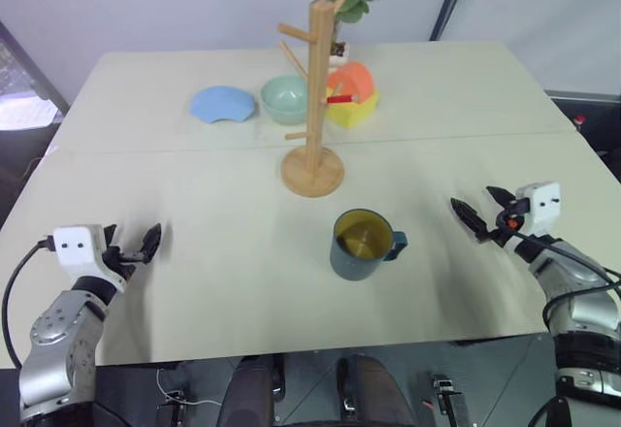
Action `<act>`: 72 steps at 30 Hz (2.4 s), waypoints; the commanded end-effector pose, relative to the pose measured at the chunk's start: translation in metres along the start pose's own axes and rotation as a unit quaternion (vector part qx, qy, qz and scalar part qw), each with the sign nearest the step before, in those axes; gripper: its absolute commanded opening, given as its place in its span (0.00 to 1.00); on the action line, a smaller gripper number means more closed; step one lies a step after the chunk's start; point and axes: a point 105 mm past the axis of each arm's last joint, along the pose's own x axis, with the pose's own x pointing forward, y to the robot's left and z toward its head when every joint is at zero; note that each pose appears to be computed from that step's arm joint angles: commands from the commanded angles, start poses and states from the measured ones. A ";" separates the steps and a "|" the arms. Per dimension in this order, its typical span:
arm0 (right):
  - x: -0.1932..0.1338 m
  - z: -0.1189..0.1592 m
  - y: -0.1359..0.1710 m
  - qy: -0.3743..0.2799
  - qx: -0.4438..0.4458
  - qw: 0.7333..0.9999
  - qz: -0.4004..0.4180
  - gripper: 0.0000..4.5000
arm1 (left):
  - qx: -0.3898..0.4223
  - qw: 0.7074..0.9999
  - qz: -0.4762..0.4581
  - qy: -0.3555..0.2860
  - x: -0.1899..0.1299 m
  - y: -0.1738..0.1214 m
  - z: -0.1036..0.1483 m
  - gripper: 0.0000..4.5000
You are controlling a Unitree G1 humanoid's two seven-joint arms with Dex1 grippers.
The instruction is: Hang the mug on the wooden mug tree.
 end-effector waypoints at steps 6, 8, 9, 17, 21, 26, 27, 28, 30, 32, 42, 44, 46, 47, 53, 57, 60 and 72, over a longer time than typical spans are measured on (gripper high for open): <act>0.002 0.015 -0.002 -0.022 -0.014 1.000 -0.006 0.99 | -0.004 1.000 -0.017 -0.025 0.006 -0.006 0.012 1.00; 0.000 0.017 -0.003 -0.023 -0.018 1.000 -0.008 0.99 | 0.006 0.998 -0.045 -0.036 0.009 -0.016 0.015 1.00; -0.002 0.017 -0.003 -0.024 -0.022 0.999 -0.009 0.99 | 0.012 0.998 -0.056 -0.041 0.010 -0.020 0.016 1.00; -0.040 0.024 0.024 -0.025 -0.057 0.997 0.037 0.99 | 0.056 0.959 -0.274 -0.036 0.019 -0.104 0.018 1.00; -0.069 0.012 0.070 0.004 -0.065 0.992 0.106 0.99 | 0.087 0.906 -0.413 -0.020 0.007 -0.145 0.014 1.00; -0.085 -0.001 0.105 0.026 -0.043 0.989 0.140 0.99 | 0.092 0.850 -0.519 -0.012 -0.011 -0.174 0.016 1.00; -0.084 0.000 0.112 0.022 -0.038 0.989 0.142 0.99 | 0.093 0.836 -0.541 -0.008 -0.017 -0.180 0.016 1.00; -0.082 0.000 0.117 0.018 -0.034 0.989 0.144 0.99 | 0.093 0.825 -0.558 -0.005 -0.022 -0.185 0.016 1.00; -0.076 -0.001 0.126 0.013 -0.029 0.989 0.145 0.99 | 0.097 0.809 -0.580 0.001 -0.029 -0.190 0.015 1.00; -0.069 -0.002 0.129 0.007 -0.024 0.990 0.138 0.99 | 0.106 0.801 -0.589 0.006 -0.031 -0.192 0.015 1.00; -0.044 -0.004 0.134 -0.013 -0.021 0.991 0.131 0.99 | 0.113 0.783 -0.611 -0.009 -0.047 -0.200 0.027 1.00; -0.041 -0.005 0.135 -0.014 -0.022 0.990 0.136 0.99 | 0.115 0.782 -0.612 -0.012 -0.049 -0.201 0.028 1.00; -0.038 -0.006 0.136 -0.016 -0.020 0.990 0.138 0.99 | 0.116 0.783 -0.611 -0.014 -0.050 -0.202 0.029 1.00; -0.037 -0.006 0.135 -0.016 -0.020 0.990 0.138 0.99 | 0.116 0.784 -0.610 -0.014 -0.050 -0.202 0.029 1.00; -0.031 -0.007 0.137 -0.019 -0.017 0.989 0.147 0.99 | 0.118 0.788 -0.603 -0.015 -0.050 -0.200 0.028 1.00; -0.024 -0.007 0.141 -0.022 -0.012 0.988 0.154 0.93 | 0.121 0.793 -0.597 -0.017 -0.049 -0.198 0.029 1.00; -0.020 -0.008 0.145 -0.025 -0.005 0.986 0.164 0.70 | 0.124 0.796 -0.592 -0.018 -0.048 -0.196 0.029 1.00; -0.018 0.009 0.152 -0.045 -0.008 0.979 0.197 0.01 | 0.131 0.807 -0.576 -0.020 -0.047 -0.189 0.028 1.00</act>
